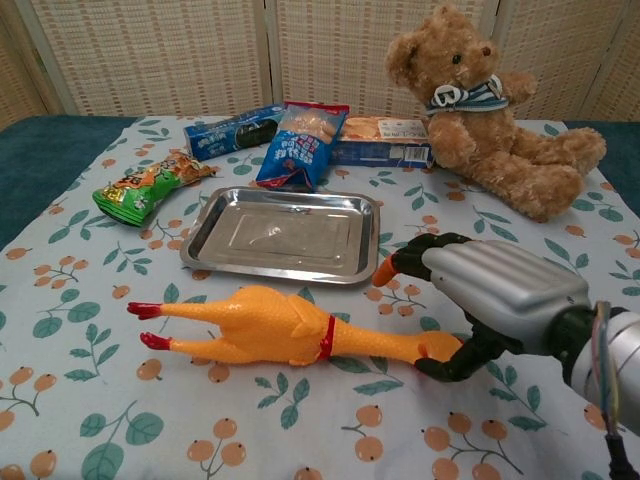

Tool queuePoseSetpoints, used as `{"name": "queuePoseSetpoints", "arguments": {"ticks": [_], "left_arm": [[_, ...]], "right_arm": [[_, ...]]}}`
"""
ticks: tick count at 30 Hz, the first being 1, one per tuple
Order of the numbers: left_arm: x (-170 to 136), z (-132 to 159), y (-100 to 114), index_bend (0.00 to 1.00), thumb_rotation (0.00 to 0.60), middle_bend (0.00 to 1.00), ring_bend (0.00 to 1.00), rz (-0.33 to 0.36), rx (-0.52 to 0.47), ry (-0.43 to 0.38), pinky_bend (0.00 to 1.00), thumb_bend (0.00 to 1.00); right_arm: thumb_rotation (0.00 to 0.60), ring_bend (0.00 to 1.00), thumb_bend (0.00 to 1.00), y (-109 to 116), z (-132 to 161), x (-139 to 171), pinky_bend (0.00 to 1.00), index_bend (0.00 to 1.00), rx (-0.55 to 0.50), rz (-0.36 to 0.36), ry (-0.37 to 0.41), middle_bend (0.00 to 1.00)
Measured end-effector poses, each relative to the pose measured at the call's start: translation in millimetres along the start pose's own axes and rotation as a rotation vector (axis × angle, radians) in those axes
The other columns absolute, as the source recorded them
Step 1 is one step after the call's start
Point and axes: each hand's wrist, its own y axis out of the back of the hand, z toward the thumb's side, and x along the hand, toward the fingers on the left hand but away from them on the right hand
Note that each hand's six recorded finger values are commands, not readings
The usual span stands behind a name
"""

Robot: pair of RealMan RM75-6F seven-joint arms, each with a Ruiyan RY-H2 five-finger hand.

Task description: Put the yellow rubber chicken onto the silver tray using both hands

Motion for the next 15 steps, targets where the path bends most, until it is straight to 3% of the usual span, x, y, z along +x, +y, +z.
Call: {"name": "queuePoseSetpoints", "arguments": {"ticks": [10, 15], "left_arm": [[-0.1, -2.7, 0.1, 0.0, 0.6, 0.0, 0.0, -0.012, -0.018, 0.001, 0.04, 0.46], [0.4, -3.3, -0.9, 0.0, 0.6, 0.0, 0.0, -0.021, -0.021, 0.0, 0.04, 0.46]], "right_arm": [[0.6, 0.09, 0.29, -21.7, 14.1, -22.5, 0.13, 0.32, -0.019, 0.02, -0.019, 0.2], [0.6, 0.19, 0.31, -27.1, 15.5, -30.2, 0.23, 0.42, -0.022, 0.012, -0.03, 0.29]]}}
